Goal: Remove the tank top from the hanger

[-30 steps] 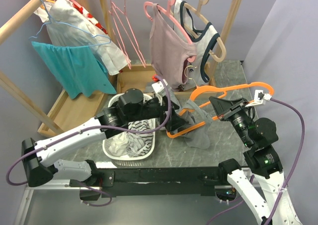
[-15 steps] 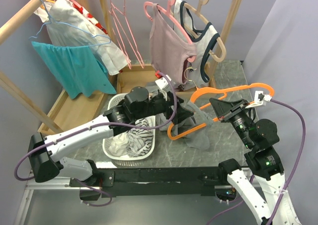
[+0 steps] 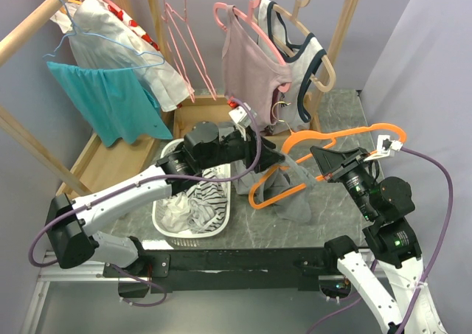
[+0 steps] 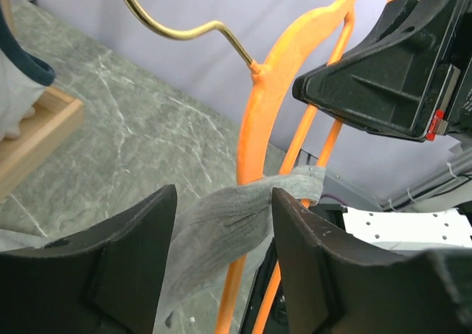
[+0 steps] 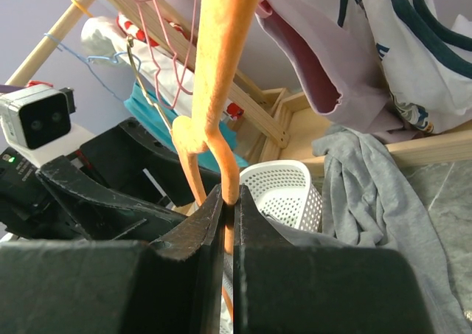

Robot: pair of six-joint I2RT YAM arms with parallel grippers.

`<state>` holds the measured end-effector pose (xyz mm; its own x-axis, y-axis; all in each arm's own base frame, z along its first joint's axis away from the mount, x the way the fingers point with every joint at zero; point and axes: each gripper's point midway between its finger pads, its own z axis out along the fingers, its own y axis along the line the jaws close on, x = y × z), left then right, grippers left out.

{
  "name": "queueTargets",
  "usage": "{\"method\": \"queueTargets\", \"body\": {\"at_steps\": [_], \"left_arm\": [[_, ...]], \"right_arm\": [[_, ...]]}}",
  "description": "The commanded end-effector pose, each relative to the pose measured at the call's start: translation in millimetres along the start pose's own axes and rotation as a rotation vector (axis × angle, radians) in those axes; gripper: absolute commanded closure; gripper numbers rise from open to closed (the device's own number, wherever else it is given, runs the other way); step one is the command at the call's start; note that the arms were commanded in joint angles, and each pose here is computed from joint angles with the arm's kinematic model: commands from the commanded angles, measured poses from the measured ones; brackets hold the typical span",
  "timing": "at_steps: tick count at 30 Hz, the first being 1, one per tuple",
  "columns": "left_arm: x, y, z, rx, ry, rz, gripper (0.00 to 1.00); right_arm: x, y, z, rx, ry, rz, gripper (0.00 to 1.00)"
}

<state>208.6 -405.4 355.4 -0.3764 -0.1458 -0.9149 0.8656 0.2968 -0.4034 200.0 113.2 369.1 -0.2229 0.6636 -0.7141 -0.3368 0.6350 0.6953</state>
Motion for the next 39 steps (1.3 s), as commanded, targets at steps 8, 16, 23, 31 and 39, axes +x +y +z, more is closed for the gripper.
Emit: {"method": "queueTargets", "body": {"at_steps": [8, 16, 23, 31, 39], "left_arm": [[-17, -20, 4, 0.100, -0.039, -0.003, 0.83], [-11, -22, 2, 0.108, -0.009, 0.003, 0.99], [23, -10, -31, 0.030, 0.096, 0.001, 0.99], [55, -8, -82, -0.030, 0.205, 0.002, 0.99], [109, 17, -76, -0.084, 0.335, -0.078, 0.99]], "right_arm": [[-29, 28, -8, -0.081, -0.092, -0.014, 1.00], [-32, 24, -9, -0.057, -0.104, -0.023, 1.00], [-54, 11, -18, 0.045, -0.193, -0.084, 1.00], [-62, 8, -18, 0.070, -0.226, -0.095, 1.00], [-68, 6, -27, 0.098, -0.251, -0.103, 1.00]]}}
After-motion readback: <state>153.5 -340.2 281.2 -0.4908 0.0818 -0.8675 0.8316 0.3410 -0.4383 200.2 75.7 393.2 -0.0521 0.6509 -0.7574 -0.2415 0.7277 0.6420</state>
